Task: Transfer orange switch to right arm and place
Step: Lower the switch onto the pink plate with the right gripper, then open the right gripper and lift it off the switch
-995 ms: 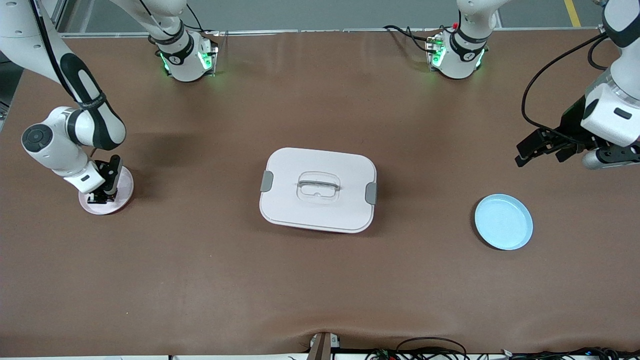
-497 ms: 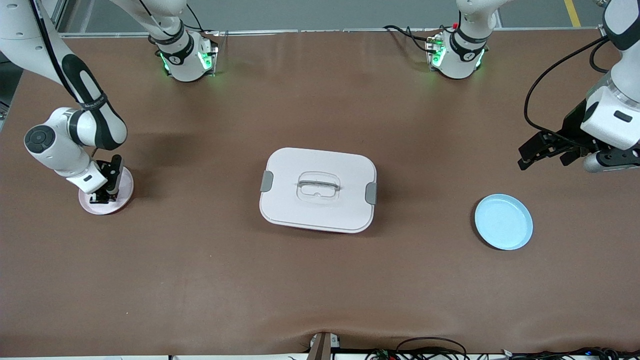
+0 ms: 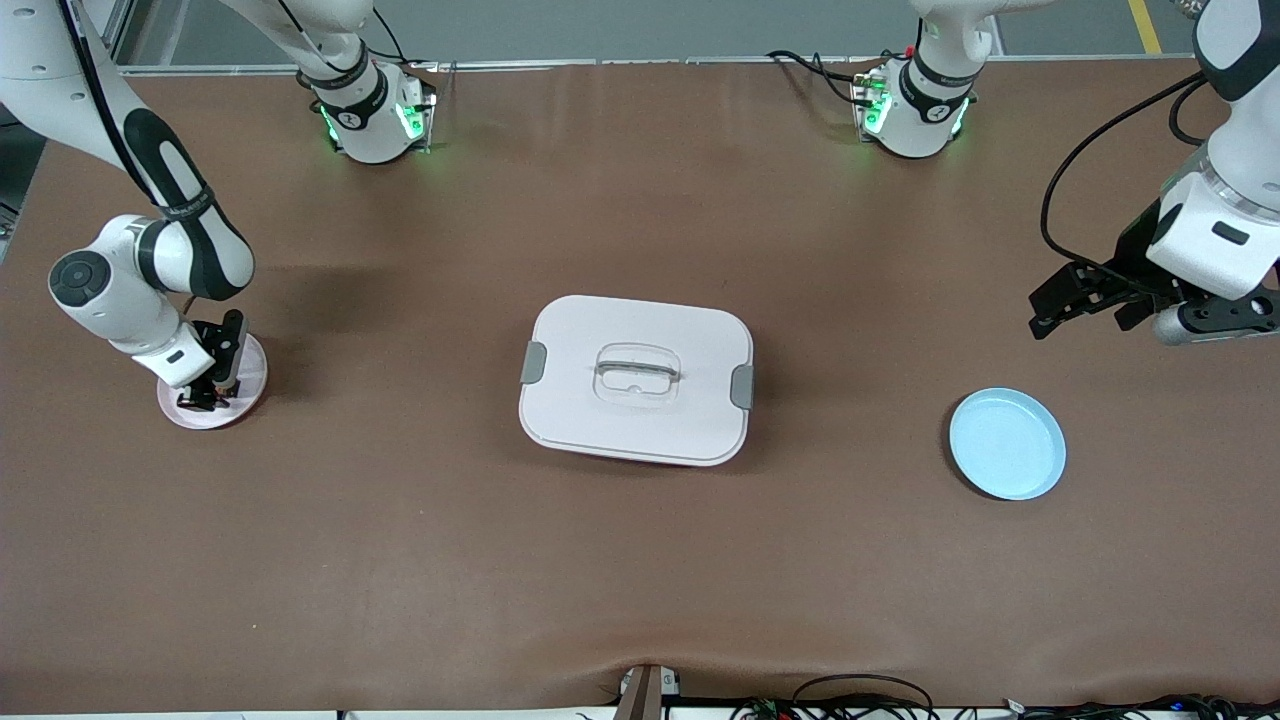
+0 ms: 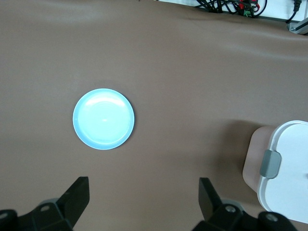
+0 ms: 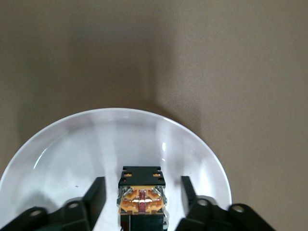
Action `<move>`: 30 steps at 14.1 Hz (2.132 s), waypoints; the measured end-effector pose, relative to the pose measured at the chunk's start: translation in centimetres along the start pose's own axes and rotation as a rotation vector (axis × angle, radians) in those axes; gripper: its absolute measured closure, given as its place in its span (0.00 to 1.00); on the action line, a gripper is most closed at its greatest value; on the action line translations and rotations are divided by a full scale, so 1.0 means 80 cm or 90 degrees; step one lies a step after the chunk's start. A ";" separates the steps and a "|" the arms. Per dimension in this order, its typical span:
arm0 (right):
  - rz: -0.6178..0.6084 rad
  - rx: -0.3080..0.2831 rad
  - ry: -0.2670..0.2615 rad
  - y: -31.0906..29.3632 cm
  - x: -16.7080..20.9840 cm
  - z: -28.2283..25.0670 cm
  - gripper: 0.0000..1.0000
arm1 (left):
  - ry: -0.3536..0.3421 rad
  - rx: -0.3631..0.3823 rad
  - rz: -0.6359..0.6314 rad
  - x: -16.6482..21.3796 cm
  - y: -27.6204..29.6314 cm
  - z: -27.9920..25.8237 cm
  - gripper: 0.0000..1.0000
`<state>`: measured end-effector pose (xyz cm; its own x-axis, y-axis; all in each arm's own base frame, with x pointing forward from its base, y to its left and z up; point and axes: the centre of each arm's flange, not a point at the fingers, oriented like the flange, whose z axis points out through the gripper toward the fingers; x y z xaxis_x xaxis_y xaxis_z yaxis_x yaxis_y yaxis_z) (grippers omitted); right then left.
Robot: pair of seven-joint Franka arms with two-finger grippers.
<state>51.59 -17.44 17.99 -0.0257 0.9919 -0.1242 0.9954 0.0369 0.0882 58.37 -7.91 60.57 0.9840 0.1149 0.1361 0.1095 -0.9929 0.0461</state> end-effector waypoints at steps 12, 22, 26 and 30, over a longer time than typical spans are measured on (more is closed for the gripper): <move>0.095 0.073 -0.002 0.023 0.005 -0.054 0.00 | 0.000 0.000 -0.001 0.000 -0.001 -0.001 0.00; 0.199 0.146 -0.018 0.057 -0.026 -0.201 0.00 | 0.005 0.007 -0.007 0.003 -0.006 -0.006 0.00; 0.261 0.146 -0.029 0.062 -0.037 -0.262 0.00 | 0.005 0.012 -0.012 0.006 -0.019 -0.006 0.00; 0.320 0.151 -0.038 0.051 -0.039 -0.299 0.00 | 0.003 0.014 -0.014 0.007 -0.027 -0.006 0.00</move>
<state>53.53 -17.48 42.39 0.4557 0.8717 -0.1800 0.8776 -0.4739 -0.0730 58.62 -5.71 61.00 0.9806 0.1372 0.1397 0.1345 -0.9905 0.0280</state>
